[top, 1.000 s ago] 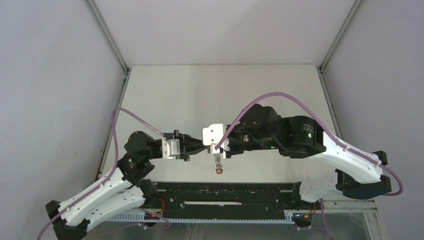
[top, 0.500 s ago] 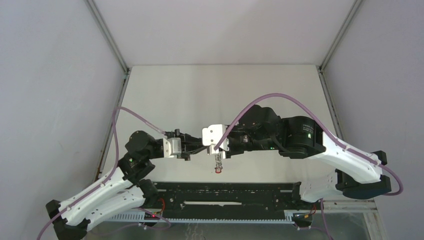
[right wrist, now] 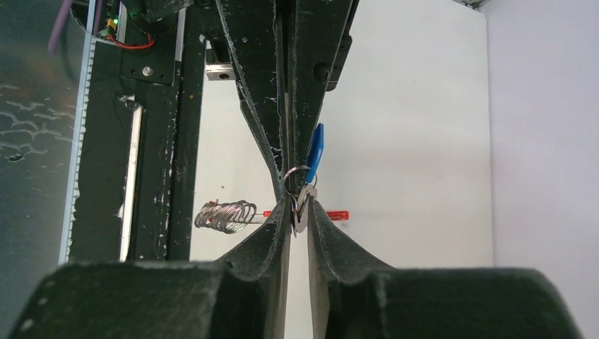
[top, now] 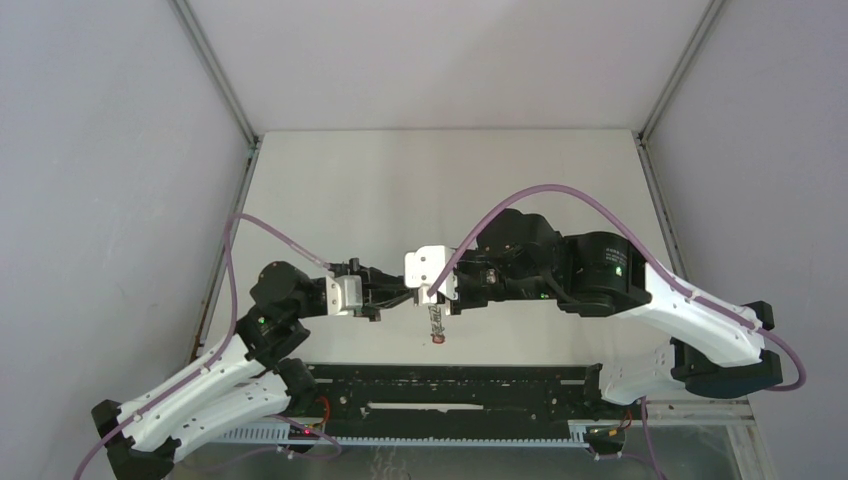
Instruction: Put the keys on the keyring
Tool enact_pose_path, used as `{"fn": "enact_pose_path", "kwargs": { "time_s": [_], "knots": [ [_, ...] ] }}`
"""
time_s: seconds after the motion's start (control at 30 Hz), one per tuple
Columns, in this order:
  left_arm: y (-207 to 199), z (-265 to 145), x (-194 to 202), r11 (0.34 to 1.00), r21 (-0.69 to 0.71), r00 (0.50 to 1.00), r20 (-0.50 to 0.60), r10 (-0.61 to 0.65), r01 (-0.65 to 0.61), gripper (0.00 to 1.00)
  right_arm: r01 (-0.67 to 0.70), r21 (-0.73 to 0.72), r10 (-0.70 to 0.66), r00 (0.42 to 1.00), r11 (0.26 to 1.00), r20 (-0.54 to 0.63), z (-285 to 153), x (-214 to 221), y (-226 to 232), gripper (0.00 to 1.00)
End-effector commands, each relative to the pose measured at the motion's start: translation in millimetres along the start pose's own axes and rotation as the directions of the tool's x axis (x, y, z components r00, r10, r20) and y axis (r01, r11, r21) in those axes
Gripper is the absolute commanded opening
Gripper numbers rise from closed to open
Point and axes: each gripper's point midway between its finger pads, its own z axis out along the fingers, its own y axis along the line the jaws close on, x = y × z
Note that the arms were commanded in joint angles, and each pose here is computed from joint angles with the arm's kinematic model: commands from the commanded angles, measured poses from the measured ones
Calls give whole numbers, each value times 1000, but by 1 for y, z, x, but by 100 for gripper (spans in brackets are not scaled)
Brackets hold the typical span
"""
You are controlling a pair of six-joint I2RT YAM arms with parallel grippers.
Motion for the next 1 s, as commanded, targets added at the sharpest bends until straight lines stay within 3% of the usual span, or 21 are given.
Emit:
{"fn": "enact_pose_path", "kwargs": {
  "time_s": [0.0,0.37,0.97],
  "knots": [
    [3,0,-26,999,-10,997,70,36,-35,0,-36,52,35,999,998,21,-12,-2,-10,23],
    [4,0,-26,999,-15,997,70,35,-34,0,-71,5,71,996,997,55,-18,-4,-3,30],
    [6,1,-30,999,-19,996,77,44,-43,0,-86,-42,88,995,995,45,-8,-2,2,25]
  ]
}}
